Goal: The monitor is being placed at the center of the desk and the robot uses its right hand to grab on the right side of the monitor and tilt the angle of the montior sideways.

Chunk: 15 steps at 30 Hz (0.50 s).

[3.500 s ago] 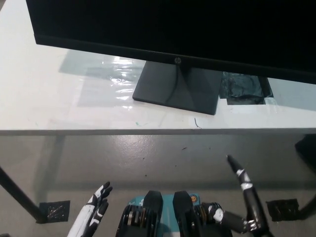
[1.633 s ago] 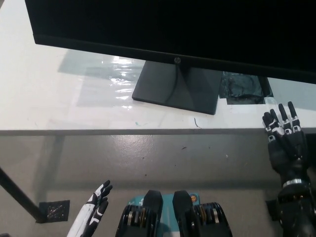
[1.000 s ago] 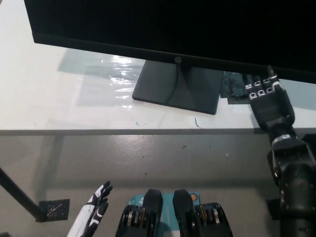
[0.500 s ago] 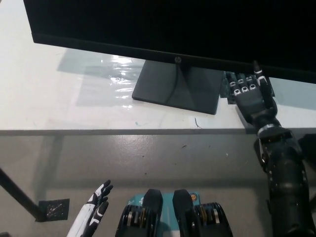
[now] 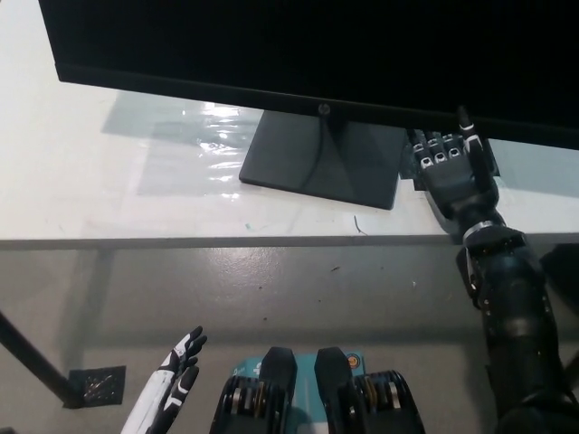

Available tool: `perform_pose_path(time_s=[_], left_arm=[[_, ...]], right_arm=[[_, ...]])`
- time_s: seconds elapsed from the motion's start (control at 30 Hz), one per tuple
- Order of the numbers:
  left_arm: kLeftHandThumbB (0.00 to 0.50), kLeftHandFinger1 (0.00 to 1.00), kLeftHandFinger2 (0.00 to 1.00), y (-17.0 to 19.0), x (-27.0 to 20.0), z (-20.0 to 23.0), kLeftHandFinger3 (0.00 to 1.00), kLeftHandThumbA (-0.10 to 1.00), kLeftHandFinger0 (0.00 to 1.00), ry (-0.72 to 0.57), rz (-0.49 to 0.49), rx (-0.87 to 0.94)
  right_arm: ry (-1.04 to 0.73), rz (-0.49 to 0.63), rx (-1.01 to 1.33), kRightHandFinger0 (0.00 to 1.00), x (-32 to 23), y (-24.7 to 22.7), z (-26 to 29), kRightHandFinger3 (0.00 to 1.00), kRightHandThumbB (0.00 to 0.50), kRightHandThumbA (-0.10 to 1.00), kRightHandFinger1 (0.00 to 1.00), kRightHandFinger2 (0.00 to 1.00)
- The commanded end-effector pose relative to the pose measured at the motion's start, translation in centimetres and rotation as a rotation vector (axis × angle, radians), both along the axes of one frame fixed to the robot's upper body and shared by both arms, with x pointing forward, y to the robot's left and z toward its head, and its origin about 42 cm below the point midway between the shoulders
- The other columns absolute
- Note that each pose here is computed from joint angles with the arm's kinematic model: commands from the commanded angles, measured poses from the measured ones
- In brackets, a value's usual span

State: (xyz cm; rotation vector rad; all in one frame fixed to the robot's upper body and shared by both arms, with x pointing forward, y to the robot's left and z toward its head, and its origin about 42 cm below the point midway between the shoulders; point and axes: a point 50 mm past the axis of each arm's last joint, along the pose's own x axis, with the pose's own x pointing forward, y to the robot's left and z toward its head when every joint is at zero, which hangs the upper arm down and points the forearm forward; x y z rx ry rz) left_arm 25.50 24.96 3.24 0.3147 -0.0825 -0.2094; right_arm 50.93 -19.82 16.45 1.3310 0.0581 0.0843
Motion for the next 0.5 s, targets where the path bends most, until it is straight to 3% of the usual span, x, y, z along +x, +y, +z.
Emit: perform_pose_path(time_s=[0.0,0.47], left_arm=[[0.354,1.0,1.0,0.3,0.6,1.2,1.0,1.0,1.0,-0.072,-0.009,-0.007],[0.357,1.0,1.0,0.3,1.1,1.5,1.0,1.0,1.0,-0.08,-0.009,-0.01]], right_arm=[[-0.113,-0.022,-0.055,1.0,2.6,-0.1,4.8,1.0,0.367,1.0,1.0,1.0],[-0.095,-0.026,-0.169,1.0,5.5,-0.9,6.9,1.0,0.37,1.0,1.0,1.0]])
